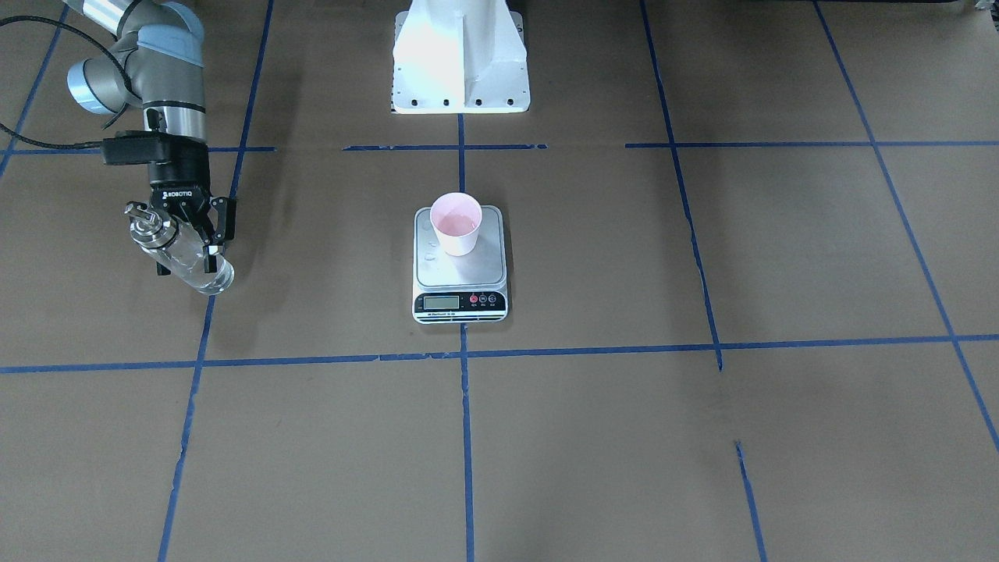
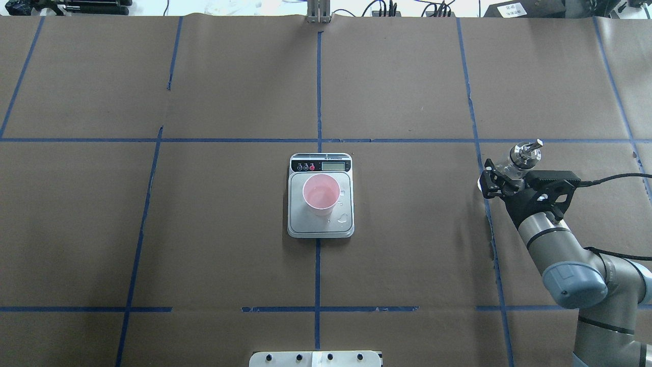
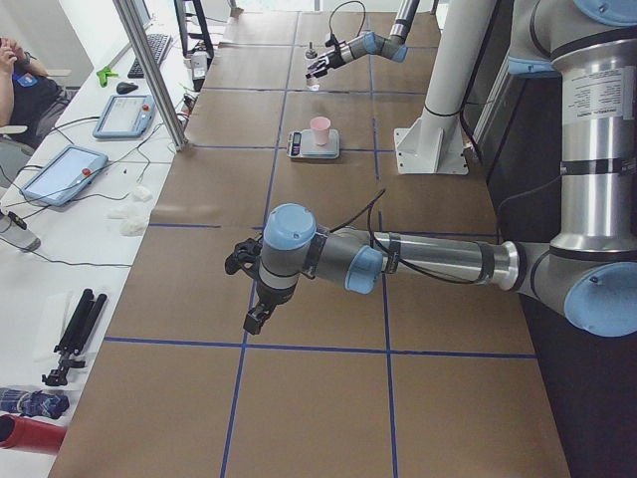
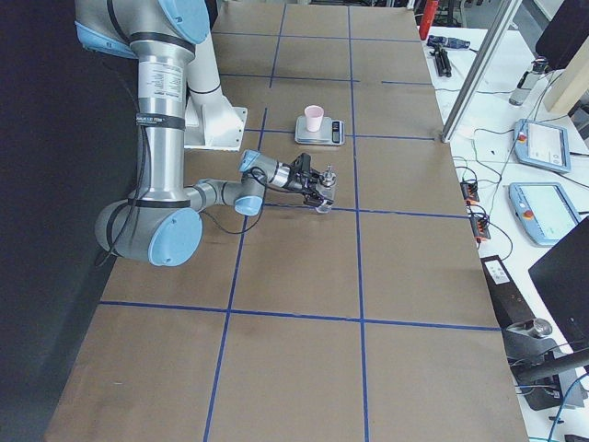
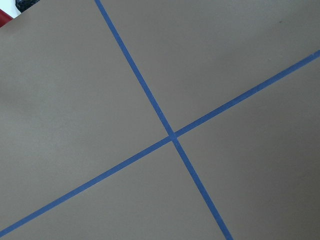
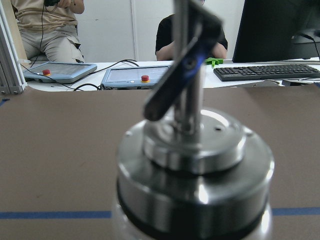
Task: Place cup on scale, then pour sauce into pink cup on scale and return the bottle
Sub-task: 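Lower the bottle with the right gripper to its original spot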
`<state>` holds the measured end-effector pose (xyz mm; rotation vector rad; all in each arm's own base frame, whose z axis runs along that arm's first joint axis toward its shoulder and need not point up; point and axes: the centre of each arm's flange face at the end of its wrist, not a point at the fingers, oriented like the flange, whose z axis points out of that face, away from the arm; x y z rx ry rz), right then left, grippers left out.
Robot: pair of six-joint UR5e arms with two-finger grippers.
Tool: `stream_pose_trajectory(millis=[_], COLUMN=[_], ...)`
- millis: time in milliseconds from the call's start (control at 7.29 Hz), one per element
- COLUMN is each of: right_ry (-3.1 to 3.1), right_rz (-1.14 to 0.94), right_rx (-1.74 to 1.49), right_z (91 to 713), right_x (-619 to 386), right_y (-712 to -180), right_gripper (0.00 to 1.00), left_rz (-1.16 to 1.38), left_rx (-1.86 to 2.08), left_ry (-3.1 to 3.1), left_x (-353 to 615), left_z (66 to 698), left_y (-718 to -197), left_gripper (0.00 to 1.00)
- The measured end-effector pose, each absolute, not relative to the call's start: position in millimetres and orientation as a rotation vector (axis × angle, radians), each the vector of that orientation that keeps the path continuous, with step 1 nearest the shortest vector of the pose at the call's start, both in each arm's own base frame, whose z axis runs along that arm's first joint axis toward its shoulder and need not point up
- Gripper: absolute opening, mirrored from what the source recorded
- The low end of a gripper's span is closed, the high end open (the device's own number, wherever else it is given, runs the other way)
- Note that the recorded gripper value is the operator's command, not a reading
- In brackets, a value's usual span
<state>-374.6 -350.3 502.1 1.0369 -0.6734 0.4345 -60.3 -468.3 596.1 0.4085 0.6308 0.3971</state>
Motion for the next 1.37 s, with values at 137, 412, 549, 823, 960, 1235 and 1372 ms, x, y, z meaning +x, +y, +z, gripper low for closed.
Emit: stream_pose_trajectory(millis=[137, 412, 549, 823, 960, 1235, 1372], right_ry=[-0.655, -0.66, -0.667, -0.67, -0.668, -0.663, -0.66], right_rz=[0.41, 0.398, 0.398, 0.393, 0.39, 0.383, 0.38], right_rx=[1.047, 1.056, 1.057, 1.053, 1.051, 1.048, 1.045], right_z=[503, 494, 490, 489, 490, 492, 493], right_x=[-375, -378, -378, -380, -380, -381, -382], right_y=[-351, -351, -351, -351, -351, -350, -350], right_gripper=[0.0, 0.0, 0.0, 0.0, 0.0, 0.0, 0.0], left_rz=[0.397, 0.397, 0.397, 0.398, 0.398, 0.398, 0.398], left_rx=[0.408, 0.407, 0.407, 0.407, 0.407, 0.407, 0.407], left_ry=[0.631, 0.631, 0.631, 0.631, 0.632, 0.632, 0.632], left_x=[-60, -60, -60, -60, -60, -60, -60], left_z=[596, 597, 597, 597, 597, 597, 597], left_y=[-468, -468, -468, -468, -468, -468, -468], left_gripper=[1.0, 1.0, 1.0, 1.0, 1.0, 1.0, 1.0])
